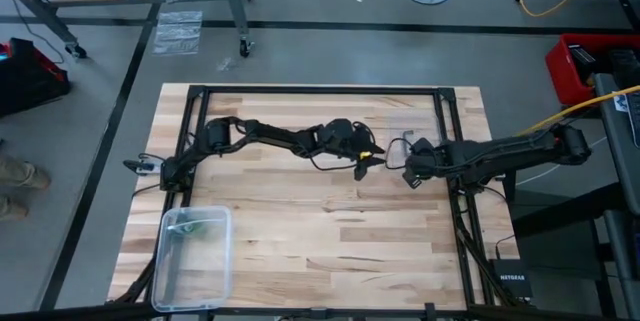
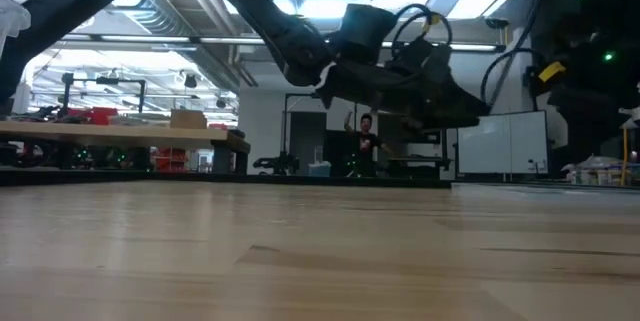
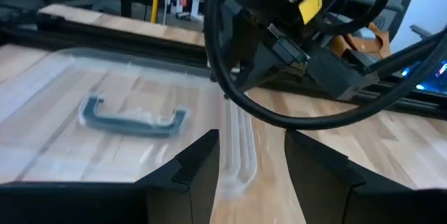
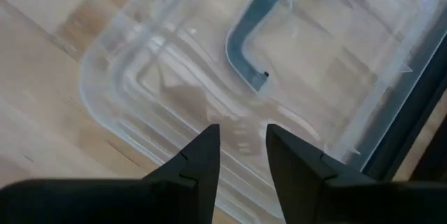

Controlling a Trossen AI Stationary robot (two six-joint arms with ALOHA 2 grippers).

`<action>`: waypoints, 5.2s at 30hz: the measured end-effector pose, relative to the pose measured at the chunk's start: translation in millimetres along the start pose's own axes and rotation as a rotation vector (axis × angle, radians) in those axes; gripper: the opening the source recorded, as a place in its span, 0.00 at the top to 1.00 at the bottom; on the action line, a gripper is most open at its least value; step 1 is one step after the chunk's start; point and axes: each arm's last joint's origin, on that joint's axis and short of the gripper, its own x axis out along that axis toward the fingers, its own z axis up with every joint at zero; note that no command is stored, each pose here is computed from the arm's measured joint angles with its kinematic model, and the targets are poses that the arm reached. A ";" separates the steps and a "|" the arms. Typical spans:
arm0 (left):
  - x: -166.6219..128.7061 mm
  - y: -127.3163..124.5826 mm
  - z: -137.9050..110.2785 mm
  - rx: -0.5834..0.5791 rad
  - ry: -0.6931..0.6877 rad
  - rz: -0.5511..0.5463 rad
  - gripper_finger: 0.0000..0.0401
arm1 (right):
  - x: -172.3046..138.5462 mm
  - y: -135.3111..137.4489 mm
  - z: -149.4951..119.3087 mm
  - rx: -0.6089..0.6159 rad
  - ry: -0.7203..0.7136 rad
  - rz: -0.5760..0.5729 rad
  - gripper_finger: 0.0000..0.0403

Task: Roll bandage
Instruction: Put the transparent lid on the transparent bin

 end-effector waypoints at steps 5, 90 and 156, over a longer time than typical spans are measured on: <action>14.9 3.3 -1.3 0.004 -0.016 -0.005 0.61 | -8.6 -5.7 0.6 0.075 -0.064 0.062 0.70; 35.3 -44.7 -19.7 -0.316 0.360 -0.882 0.76 | 47.3 74.2 19.2 0.128 0.122 0.400 0.70; -226.4 -62.9 -46.4 -0.046 0.908 0.015 0.99 | 63.5 207.2 78.9 -0.067 -0.161 0.950 0.70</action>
